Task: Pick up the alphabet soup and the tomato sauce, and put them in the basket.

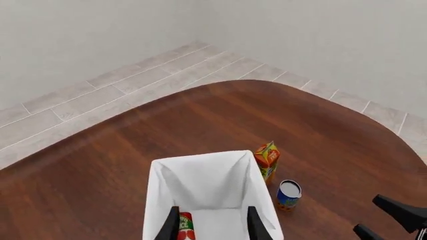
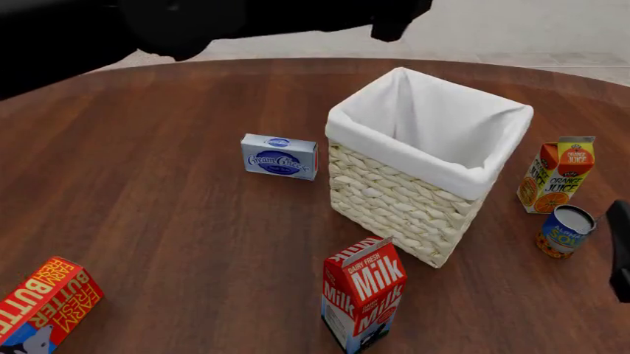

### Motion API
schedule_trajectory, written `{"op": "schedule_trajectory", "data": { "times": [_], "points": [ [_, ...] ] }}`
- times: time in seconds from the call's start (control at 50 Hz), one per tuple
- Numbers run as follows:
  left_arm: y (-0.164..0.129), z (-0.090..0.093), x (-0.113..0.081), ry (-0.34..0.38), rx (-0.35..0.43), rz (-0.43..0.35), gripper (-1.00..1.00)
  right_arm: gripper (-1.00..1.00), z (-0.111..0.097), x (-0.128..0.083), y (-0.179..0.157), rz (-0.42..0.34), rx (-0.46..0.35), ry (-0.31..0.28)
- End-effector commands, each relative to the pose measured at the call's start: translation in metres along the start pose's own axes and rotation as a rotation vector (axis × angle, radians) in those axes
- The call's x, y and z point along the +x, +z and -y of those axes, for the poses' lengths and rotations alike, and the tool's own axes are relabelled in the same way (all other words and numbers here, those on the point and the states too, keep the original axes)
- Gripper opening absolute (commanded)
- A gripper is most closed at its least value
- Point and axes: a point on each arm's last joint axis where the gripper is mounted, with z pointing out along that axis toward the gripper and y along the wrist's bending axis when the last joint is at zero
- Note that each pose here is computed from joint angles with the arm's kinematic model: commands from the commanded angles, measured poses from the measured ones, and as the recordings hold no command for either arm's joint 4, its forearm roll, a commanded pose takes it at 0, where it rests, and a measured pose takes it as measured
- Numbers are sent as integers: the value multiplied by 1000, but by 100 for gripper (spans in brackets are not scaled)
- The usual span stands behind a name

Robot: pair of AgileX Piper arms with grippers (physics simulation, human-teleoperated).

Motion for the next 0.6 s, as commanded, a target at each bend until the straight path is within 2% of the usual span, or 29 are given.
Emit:
{"op": "schedule_trajectory", "data": {
  "times": [0.02,0.2,0.42,0.6],
  "points": [
    [-9,2,-4,-15,5,28,100,100,3,-10,4,-31,29,-30],
    [-14,2,-8,-29,8,61,100,100,5,-18,0,-52,46,-31],
    [-26,5,-15,-41,18,101,100,100,7,-14,4,-100,81,-50],
    [-41,6,-24,-44,21,140,100,100,9,-7,11,-140,101,-31]
  ]
}}
